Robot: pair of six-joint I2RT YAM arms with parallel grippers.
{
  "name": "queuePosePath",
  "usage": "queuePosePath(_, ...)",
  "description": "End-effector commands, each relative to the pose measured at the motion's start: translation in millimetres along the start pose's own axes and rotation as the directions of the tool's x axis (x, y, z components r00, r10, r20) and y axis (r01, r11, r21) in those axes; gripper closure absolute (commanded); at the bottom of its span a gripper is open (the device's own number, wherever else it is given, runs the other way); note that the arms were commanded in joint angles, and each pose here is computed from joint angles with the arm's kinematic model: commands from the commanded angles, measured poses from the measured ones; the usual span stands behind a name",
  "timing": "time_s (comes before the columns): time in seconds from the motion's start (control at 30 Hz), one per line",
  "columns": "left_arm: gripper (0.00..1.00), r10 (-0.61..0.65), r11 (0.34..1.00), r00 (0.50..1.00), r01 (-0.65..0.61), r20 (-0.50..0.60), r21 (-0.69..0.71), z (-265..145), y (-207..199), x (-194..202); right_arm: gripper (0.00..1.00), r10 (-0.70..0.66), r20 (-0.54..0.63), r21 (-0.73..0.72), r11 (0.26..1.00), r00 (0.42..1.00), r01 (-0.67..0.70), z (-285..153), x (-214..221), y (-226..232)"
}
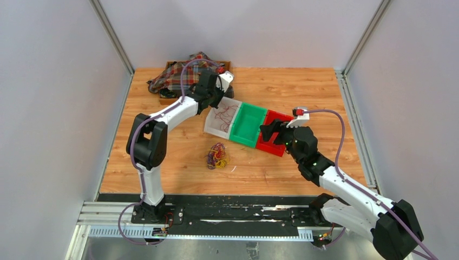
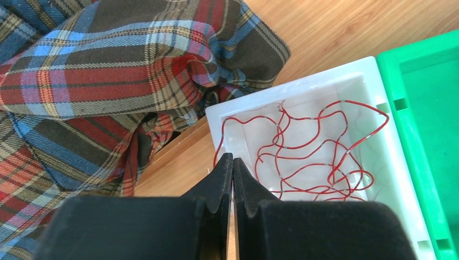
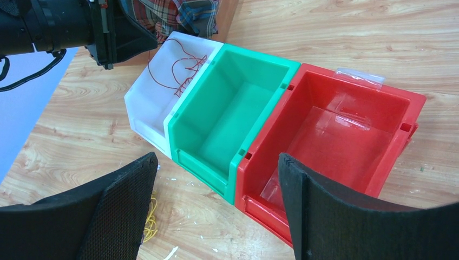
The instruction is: Untangle the cables
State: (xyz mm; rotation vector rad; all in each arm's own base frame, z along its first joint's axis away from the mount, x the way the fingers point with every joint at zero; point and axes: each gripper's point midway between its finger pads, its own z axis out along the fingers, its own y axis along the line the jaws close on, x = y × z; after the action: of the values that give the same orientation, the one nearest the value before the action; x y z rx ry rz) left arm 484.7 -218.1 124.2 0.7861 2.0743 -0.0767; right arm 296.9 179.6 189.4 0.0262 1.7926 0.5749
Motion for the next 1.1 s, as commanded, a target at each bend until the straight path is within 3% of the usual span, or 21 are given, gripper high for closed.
queuePosePath(0.0, 0.94, -0.009, 0.999, 0.998, 0.006, 0.054, 0.048, -8.2, -10.9, -18.0, 0.19, 0.007, 0.004, 0.038, 0.999, 1.0, -0.008, 0.1, 0.1, -9.1)
queuePosePath(0.37, 0.94, 0.009, 0.974, 1.0, -0.007, -0.011, 0.227, -1.9, -66.4, 3.4, 0.19, 0.007, -0.001, 0.048, 0.999, 1.0, -0.007, -1.3, 2.4, -11.9)
queuePosePath(0.77, 0.94, 0.068, 0.988, 0.994, -0.056, -0.085, 0.141, 39.4, -63.2, 37.8, 0.19, 0.007, -0.015, 0.05, 0.999, 1.0, -0.006, -3.1, 6.4, -13.1)
queuePosePath(0.97, 0.95, 0.085, 0.992, 0.99, -0.074, -0.112, 0.102, 39.9, -55.4, 46.1, 0.2, 0.009, -0.009, 0.045, 0.999, 1.0, -0.009, -3.0, 2.8, -11.2)
queuePosePath(1.03, 0.91, 0.058, 0.992, 0.994, -0.048, -0.089, 0.115, 28.5, -56.0, 31.5, 0.19, 0.005, -0.009, 0.042, 0.999, 1.0, -0.005, -2.8, 1.9, -10.1)
queuePosePath(1.07, 0.84, 0.049, 0.991, 0.997, -0.041, -0.066, 0.126, 17.8, -55.8, 18.9, 0.19, 0.005, -0.009, 0.043, 0.999, 1.0, -0.004, -2.6, 1.4, -10.0)
